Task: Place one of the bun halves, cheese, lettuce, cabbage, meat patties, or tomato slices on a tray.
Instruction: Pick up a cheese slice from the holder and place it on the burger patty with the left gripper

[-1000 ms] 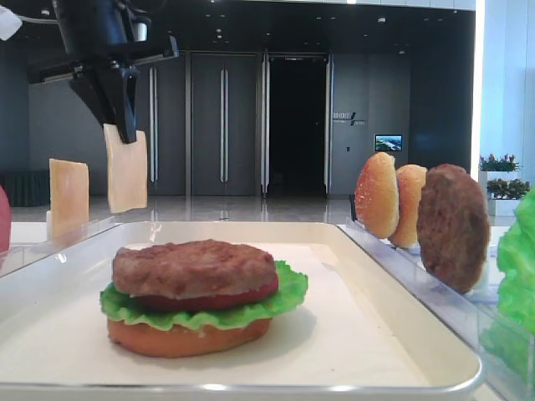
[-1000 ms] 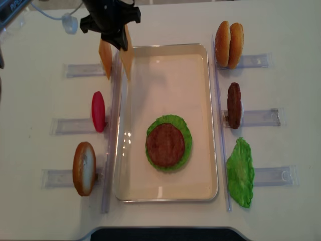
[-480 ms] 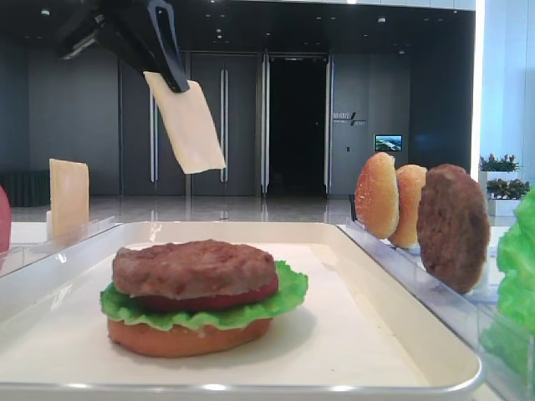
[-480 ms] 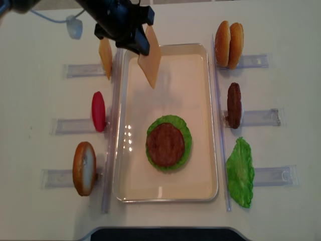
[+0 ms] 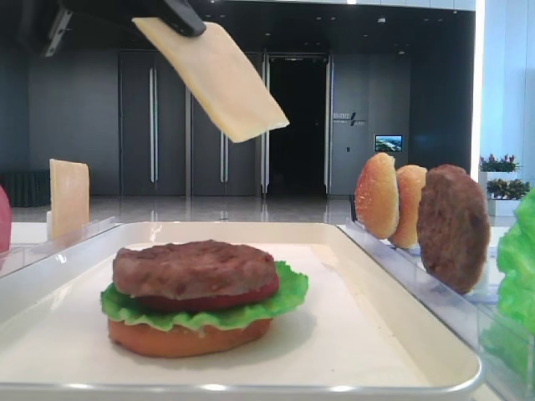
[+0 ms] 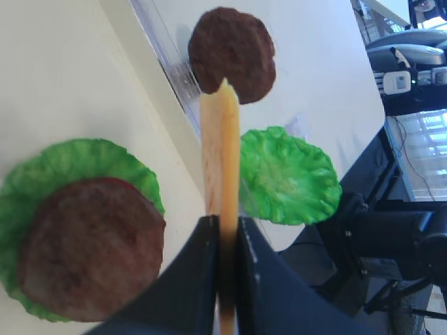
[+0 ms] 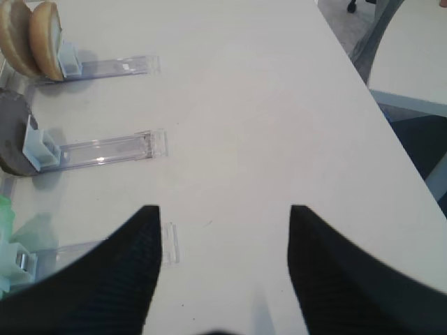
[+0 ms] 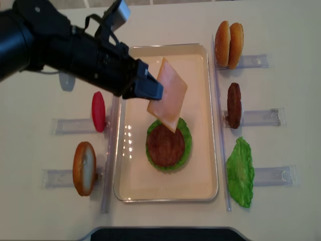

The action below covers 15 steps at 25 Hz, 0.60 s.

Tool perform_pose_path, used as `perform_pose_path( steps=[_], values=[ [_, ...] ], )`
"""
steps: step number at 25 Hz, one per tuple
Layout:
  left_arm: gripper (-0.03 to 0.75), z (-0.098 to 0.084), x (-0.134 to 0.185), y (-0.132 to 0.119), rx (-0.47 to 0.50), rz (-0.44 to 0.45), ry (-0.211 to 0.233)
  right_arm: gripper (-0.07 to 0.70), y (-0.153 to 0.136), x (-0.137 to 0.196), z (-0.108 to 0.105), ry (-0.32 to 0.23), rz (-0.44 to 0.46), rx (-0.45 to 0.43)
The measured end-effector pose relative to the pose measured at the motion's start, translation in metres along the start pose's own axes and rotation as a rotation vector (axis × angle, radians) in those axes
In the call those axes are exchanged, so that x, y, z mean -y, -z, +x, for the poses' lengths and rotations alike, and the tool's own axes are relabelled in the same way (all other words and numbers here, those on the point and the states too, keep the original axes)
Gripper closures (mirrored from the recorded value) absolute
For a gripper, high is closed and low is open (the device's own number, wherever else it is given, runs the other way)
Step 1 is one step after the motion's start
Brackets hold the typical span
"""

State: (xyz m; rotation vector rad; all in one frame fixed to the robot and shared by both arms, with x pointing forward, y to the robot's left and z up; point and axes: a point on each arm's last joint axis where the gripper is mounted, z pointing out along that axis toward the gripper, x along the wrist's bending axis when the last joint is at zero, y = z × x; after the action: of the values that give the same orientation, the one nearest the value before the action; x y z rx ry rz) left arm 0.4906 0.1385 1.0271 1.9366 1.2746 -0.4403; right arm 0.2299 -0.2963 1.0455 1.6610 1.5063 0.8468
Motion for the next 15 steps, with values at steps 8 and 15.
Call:
perform_pose_path(
  steps=[8, 15],
  values=[
    [0.683, 0.013, 0.05, -0.015, 0.085, 0.058, -0.033, 0.217, 0.0, 0.0, 0.0, 0.0, 0.0, 0.0],
    [0.683, 0.018, 0.053, -0.02, 0.085, 0.049, -0.054, 0.217, 0.0, 0.0, 0.0, 0.0, 0.0, 0.0]
  ],
)
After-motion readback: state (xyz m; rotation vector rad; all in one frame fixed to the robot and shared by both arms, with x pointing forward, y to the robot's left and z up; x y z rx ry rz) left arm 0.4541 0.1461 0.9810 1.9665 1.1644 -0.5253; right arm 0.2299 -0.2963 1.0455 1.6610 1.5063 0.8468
